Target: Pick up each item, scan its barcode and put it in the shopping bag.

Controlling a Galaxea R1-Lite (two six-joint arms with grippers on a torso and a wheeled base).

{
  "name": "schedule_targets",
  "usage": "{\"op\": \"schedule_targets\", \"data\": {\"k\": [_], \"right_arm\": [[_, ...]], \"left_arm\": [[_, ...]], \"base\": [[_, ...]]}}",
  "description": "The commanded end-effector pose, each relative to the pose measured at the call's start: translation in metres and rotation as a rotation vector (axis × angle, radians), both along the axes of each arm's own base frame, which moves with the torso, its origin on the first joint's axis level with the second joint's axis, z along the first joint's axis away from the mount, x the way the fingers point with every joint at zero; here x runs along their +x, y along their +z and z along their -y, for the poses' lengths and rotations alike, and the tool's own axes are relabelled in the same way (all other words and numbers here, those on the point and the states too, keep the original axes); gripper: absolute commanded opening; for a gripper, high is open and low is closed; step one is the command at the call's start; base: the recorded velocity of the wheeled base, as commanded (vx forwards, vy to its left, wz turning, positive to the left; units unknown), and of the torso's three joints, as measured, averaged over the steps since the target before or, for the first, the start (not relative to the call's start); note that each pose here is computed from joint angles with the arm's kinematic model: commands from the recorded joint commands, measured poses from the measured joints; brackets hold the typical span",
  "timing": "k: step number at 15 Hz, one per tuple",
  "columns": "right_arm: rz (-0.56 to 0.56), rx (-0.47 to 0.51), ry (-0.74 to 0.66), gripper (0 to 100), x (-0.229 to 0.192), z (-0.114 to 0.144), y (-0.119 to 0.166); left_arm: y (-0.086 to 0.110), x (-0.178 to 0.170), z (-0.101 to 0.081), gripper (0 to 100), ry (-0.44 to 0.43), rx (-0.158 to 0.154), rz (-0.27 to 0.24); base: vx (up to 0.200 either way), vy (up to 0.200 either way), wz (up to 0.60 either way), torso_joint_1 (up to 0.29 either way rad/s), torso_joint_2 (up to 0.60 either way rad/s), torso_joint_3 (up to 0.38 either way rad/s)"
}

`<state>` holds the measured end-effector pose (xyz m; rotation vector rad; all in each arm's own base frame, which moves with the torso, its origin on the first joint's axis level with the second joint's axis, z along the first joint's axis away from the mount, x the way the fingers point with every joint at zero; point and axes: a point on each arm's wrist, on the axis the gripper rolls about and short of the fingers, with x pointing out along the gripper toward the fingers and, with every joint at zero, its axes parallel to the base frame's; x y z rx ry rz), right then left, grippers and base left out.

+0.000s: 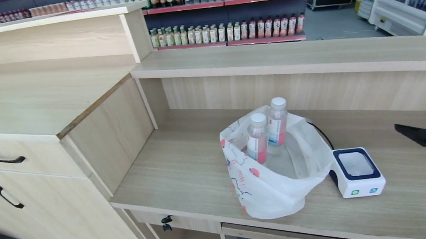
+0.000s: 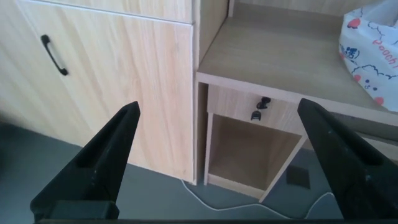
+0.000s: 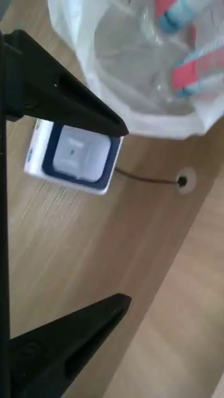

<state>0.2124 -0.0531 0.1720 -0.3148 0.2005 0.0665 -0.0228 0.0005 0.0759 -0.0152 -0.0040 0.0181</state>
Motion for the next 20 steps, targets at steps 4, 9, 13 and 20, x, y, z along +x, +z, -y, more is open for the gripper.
{"op": "schedule_targets", "data": {"k": [4,9,13,20], "right_arm": [[-0.107,0.001,-0.288,100,-0.030,0.054,0.007],[-0.302,0.135,-0.286,100,0.006,0.089,-0.023],[-0.287,0.111,-0.175,100,0.040,0.108,-0.021],[-0.321,0.007,-0.017,100,0.059,0.121,-0.051]], "left_arm": [[0.000,0.000,0.000,100,0.000,0.000,0.001],[0.000,0.000,0.000,100,0.000,0.000,0.001],[0.000,0.000,0.000,100,0.000,0.000,0.001],[0.000,0.000,0.000,100,0.000,0.000,0.001]], "base": [[0.000,0.000,-0.60,-0.200,0.53,0.327],[0.000,0.000,-0.12,-0.087,0.25,0.161],[0.000,0.000,0.00,0.000,0.00,0.000],[0.000,0.000,0.00,0.000,0.00,0.000]]}}
